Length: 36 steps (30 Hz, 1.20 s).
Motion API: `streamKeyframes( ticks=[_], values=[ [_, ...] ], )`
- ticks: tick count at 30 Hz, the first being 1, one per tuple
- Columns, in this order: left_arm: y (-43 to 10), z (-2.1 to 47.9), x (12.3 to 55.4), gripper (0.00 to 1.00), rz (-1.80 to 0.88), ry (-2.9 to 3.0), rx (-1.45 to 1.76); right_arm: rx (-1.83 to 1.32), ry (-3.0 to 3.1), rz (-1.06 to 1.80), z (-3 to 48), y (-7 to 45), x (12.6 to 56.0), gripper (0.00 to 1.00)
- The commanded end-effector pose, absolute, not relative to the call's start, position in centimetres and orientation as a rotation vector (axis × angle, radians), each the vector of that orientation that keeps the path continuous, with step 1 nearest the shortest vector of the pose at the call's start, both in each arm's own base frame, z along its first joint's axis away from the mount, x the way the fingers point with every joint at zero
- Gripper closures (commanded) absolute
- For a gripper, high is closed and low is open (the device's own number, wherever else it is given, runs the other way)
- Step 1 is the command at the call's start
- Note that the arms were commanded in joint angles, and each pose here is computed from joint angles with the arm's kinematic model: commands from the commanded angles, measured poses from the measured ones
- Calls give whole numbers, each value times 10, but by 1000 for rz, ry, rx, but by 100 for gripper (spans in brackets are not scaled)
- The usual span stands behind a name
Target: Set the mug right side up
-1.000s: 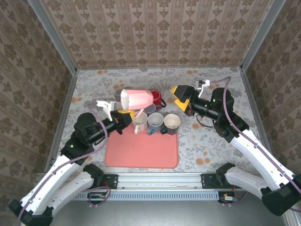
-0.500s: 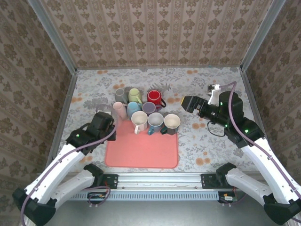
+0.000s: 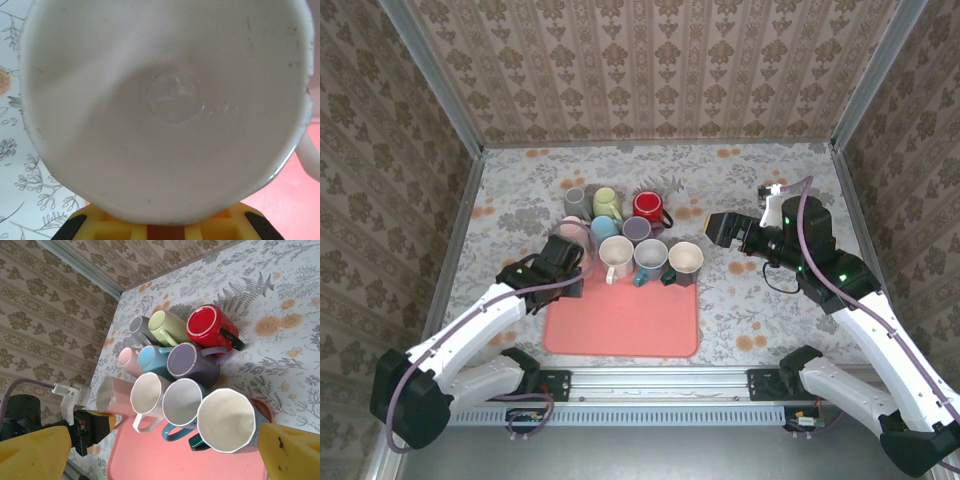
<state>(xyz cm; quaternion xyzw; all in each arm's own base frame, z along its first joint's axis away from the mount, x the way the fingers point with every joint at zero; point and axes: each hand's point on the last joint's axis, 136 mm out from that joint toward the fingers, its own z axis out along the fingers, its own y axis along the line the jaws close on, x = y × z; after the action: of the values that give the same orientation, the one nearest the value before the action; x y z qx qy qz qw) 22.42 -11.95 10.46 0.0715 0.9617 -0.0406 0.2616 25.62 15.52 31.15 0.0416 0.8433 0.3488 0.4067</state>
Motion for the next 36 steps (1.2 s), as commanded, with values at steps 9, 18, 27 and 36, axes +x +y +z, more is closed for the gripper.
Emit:
streamKeyframes(
  ticks=[9, 18, 27, 36],
  values=[
    [-135, 106, 244, 100, -43, 2553, 296, 59, 2154, 860, 303, 156, 255, 3],
    [-143, 102, 248, 82, -49, 2563, 306, 63, 2164, 852, 302, 154, 252, 3],
    [-134, 115, 236, 51, -91, 2546, 244, 67, 2158, 850, 306, 153, 252, 3],
    [-127, 152, 220, 42, -170, 2508, 215, 12, 2230, 810, 287, 159, 261, 3]
  ],
)
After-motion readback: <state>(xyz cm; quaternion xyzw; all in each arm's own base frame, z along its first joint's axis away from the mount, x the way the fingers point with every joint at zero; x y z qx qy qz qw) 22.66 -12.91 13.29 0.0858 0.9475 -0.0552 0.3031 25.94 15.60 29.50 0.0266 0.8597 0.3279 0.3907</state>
